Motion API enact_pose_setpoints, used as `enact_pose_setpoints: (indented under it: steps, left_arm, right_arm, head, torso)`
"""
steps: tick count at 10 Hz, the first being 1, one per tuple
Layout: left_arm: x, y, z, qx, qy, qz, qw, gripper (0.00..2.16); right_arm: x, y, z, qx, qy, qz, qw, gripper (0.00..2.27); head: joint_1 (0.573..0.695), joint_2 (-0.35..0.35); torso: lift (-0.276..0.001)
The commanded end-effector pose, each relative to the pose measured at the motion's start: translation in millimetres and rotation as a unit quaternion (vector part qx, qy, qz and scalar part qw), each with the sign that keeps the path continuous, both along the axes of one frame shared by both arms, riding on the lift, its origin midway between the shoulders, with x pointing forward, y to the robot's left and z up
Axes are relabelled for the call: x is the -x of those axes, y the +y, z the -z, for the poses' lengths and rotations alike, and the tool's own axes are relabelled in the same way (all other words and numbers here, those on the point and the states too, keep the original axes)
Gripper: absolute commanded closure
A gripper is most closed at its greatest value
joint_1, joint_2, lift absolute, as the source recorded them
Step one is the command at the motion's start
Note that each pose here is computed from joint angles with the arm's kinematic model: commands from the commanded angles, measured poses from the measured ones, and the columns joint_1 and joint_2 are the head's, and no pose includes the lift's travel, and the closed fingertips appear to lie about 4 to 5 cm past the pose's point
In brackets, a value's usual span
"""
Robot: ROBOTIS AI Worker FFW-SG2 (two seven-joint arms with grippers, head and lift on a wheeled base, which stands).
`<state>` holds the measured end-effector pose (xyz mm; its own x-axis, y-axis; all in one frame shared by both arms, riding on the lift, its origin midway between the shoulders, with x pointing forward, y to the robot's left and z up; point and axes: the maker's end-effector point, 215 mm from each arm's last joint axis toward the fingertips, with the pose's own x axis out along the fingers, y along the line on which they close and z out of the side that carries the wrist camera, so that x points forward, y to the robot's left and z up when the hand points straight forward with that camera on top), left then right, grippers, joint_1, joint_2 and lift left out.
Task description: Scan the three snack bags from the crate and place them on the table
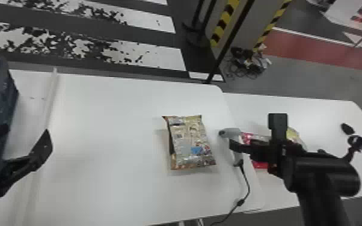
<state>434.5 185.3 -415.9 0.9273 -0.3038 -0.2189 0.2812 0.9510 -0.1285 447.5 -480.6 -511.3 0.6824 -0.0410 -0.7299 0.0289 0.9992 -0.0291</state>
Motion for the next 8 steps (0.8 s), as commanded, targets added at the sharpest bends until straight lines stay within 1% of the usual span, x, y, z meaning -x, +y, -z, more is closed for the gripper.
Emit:
enact_pose_setpoints:
  steps: [1,2,3,4,5,7,8]
  left_arm:
    - [-2.1,1.6,-1.4,0.000,-0.002,-0.001,1.0000,0.08]
    - [-3.0,1.6,-1.0,0.000,-0.001,-0.001,1.0000,0.08]
    - [-3.8,0.2,-0.7,0.001,-0.001,-0.001,1.0000,0.08]
    - [-4.3,-1.2,2.1,0.002,0.002,0.000,1.0000,0.08]
    - [-5.0,-1.2,1.5,0.002,0.001,0.000,1.0000,0.08]
    - [-4.0,-1.3,2.9,0.003,0.002,0.001,1.0000,0.08]
    - [-3.8,-1.2,3.7,0.003,0.003,0.001,1.0000,0.08]
  right_arm:
    - [6.7,23.7,-18.9,-0.063,-0.007,-0.007,0.998,0.05]
    - [12.9,46.1,-23.7,-0.132,-0.002,-0.016,0.991,0.05]
    - [14.5,62.1,-30.7,-0.184,-0.006,-0.027,0.983,0.05]
    - [19.3,74.0,-29.9,-0.224,0.003,-0.035,0.974,0.05]
    - [18.1,77.3,-26.2,-0.242,0.008,-0.036,0.970,0.04]
    - [11.7,90.6,-14.2,-0.290,0.019,-0.045,0.956,0.05]
    - [5.7,93.6,-4.9,-0.296,0.021,-0.053,0.953,0.05]
  head:
    - [0.695,-0.350]
    - [0.695,-0.342]
    - [0.695,-0.328]
    - [0.695,-0.301]
    - [0.695,-0.284]
    - [0.695,-0.272]
    - [0.695,-0.263]
  torso:
    - [-0.062]
    - [-0.062]
    - [-0.062]
    - [-0.062]
    - [-0.062]
    - [-0.062]
    - [-0.062]
